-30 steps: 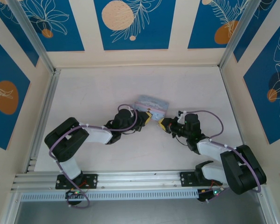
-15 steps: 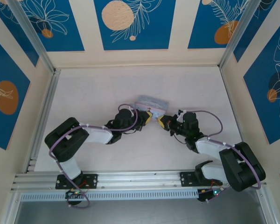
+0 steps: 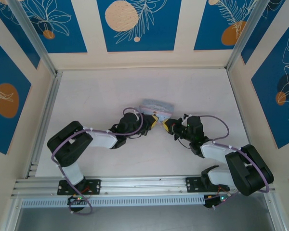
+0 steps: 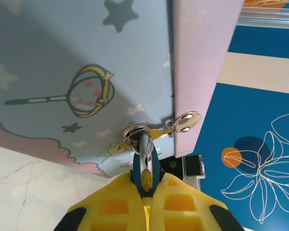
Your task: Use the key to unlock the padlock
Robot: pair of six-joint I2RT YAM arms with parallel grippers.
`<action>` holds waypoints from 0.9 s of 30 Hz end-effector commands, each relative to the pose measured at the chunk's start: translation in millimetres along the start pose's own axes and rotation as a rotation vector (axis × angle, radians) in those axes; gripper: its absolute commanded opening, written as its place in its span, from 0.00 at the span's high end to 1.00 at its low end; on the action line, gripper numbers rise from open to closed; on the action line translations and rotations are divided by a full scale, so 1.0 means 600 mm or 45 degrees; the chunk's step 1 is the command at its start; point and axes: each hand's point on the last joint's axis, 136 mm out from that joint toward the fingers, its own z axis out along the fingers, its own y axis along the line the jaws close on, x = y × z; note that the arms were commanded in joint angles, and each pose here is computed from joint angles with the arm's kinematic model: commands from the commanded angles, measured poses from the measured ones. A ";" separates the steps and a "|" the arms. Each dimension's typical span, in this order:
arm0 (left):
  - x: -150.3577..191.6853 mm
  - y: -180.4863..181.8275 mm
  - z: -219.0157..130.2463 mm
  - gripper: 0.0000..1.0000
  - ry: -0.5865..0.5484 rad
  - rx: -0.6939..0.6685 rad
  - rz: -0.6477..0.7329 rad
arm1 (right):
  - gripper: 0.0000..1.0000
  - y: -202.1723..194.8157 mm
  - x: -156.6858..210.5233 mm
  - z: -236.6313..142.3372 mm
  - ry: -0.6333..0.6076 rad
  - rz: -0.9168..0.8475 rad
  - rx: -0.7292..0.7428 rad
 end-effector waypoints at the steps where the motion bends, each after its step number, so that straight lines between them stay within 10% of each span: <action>1: 0.001 -0.037 0.008 1.00 -0.009 0.088 0.008 | 1.00 0.026 -0.008 0.007 -0.035 -0.003 -0.045; 27: 0.009 -0.030 0.014 1.00 0.000 0.079 0.010 | 1.00 0.039 -0.009 0.010 -0.039 -0.007 -0.059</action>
